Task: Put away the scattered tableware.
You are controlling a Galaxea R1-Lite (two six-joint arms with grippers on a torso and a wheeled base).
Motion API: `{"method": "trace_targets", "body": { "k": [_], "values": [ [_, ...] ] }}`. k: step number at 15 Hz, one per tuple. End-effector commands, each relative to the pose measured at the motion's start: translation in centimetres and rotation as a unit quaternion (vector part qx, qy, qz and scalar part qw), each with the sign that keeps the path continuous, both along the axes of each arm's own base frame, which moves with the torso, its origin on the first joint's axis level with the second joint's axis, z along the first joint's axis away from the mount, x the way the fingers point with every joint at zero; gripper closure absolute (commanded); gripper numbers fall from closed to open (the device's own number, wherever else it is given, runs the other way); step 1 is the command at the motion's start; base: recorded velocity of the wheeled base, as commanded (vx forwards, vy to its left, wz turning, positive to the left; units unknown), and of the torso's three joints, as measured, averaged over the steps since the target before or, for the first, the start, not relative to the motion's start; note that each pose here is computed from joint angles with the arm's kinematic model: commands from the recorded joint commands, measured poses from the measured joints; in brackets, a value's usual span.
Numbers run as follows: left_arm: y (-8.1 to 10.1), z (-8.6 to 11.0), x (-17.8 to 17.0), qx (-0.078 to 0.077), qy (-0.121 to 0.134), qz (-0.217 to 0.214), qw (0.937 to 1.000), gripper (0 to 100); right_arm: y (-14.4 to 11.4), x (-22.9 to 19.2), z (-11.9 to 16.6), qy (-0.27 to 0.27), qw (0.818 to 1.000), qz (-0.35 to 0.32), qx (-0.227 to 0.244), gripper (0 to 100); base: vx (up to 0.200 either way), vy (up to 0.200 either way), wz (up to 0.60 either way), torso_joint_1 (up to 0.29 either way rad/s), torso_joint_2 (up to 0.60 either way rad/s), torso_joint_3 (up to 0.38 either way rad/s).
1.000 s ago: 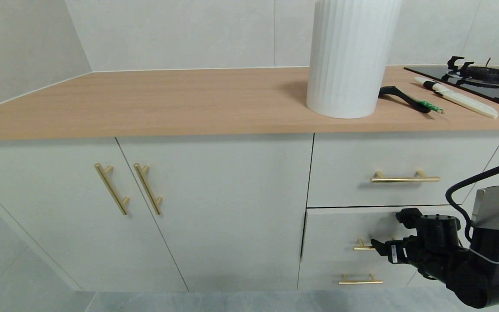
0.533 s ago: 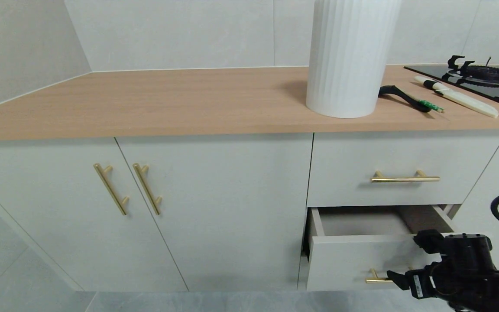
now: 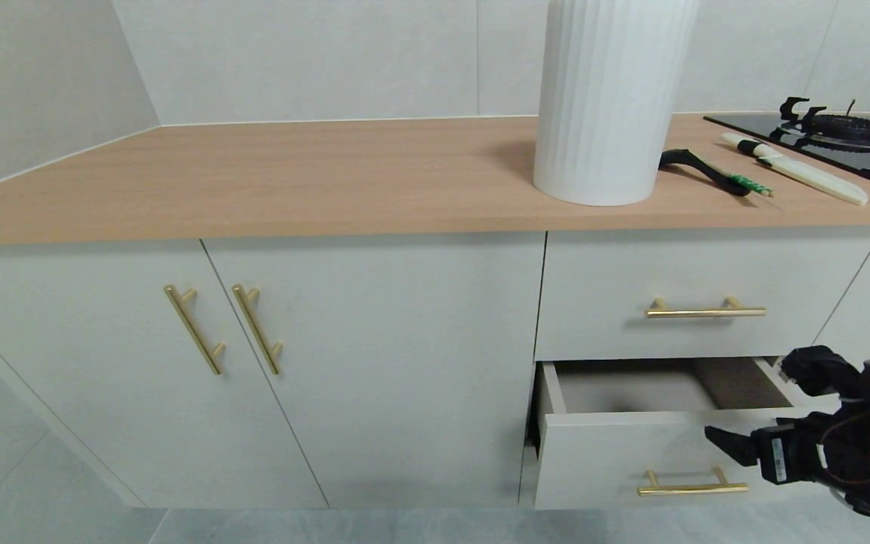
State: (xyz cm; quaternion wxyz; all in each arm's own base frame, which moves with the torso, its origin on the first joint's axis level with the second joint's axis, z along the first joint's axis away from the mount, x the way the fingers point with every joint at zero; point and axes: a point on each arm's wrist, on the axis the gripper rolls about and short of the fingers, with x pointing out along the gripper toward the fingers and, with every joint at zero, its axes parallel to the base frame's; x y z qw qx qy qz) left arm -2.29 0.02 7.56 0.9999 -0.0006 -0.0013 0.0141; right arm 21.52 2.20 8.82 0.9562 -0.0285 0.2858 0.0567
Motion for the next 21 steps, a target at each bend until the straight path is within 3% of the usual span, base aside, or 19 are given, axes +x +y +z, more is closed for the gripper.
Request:
{"method": "trace_targets", "body": {
  "k": [1,4,5,10,14,21],
  "values": [
    [0.0,0.0,0.0,0.000,0.001,0.000,1.0000,0,0.4,1.1,7.2,-0.064,0.997,0.025,0.020,0,0.000,0.000,0.00,0.000,0.00,0.000],
    [0.0,0.0,0.0,0.000,0.001,0.000,1.0000,0,1.3,4.5,5.8,0.004,0.999,0.032,0.014,0,0.000,0.000,0.00,0.000,0.00,0.000],
    [0.0,0.0,0.0,0.000,0.001,0.000,1.0000,0,2.1,5.7,3.6,0.039,0.998,0.038,0.008,0,0.000,0.000,0.00,0.000,0.00,0.000],
    [0.0,0.0,0.0,0.000,0.001,0.000,1.0000,0,2.8,7.5,-0.3,0.071,0.997,0.014,-0.023,0,0.000,0.000,0.00,0.000,0.00,0.000],
    [0.0,0.0,0.0,0.000,0.001,0.000,1.0000,0,2.8,7.2,-0.4,0.078,0.997,0.015,-0.026,0,0.000,0.000,0.00,0.000,0.00,0.000],
    [0.0,0.0,0.0,0.000,0.001,0.000,1.0000,0,2.6,3.8,2.5,0.187,0.980,0.039,-0.055,0,0.000,0.000,0.00,0.000,0.00,0.000]
  ]
}}
